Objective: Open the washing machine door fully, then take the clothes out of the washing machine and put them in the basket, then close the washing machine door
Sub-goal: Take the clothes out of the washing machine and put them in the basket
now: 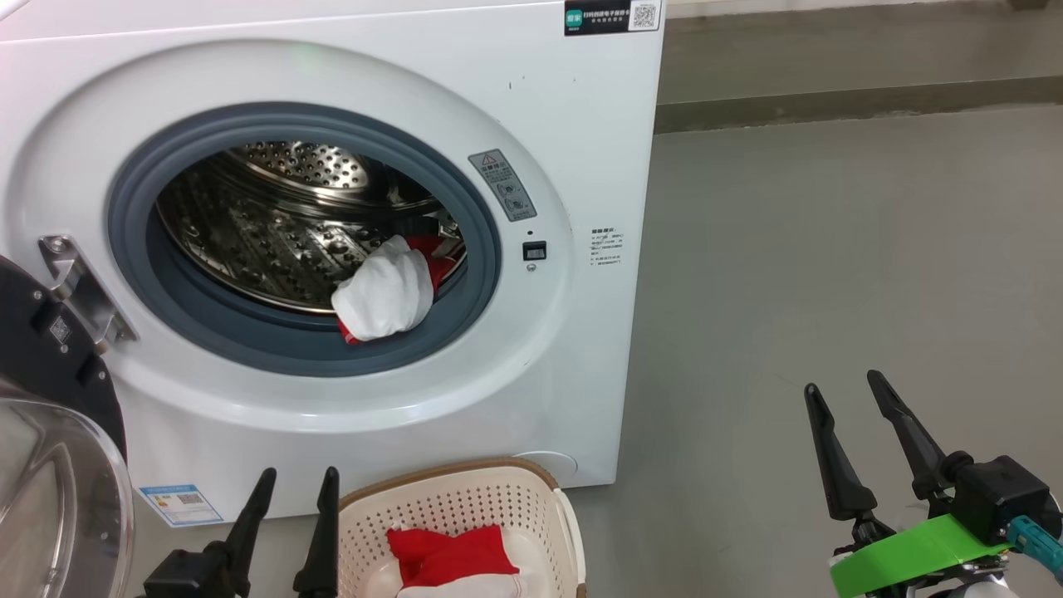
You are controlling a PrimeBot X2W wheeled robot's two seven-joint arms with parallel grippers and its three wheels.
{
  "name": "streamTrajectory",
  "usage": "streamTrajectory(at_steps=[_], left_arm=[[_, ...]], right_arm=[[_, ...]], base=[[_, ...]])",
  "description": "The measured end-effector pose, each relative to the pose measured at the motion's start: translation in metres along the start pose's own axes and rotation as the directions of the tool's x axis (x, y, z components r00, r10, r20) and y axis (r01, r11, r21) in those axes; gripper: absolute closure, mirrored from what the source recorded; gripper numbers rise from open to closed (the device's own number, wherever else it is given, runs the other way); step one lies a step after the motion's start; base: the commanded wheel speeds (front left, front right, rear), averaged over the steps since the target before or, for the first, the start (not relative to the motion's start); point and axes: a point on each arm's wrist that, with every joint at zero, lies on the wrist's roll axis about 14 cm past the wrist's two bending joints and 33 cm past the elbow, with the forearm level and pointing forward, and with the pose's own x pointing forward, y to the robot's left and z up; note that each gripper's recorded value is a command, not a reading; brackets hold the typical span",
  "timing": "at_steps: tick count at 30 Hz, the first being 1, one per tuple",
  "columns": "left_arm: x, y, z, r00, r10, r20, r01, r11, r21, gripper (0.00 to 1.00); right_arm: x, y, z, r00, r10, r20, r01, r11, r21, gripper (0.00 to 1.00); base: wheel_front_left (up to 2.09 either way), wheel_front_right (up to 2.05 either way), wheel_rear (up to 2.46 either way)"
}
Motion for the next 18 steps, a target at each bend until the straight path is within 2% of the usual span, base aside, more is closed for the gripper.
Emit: streamTrajectory(at_steps=[18], left_arm=[[-0.0002, -0.0002, -0.0027, 1.000, -0.004, -0.009, 0.004, 1.000, 0.003, 0.00]], right_arm=[[0.0005, -0.0007, -0.0029, 1.000, -0.002, -0.009, 0.002, 1.000, 0.000, 0.00]], base=[[0.00, 0.00, 0.00]])
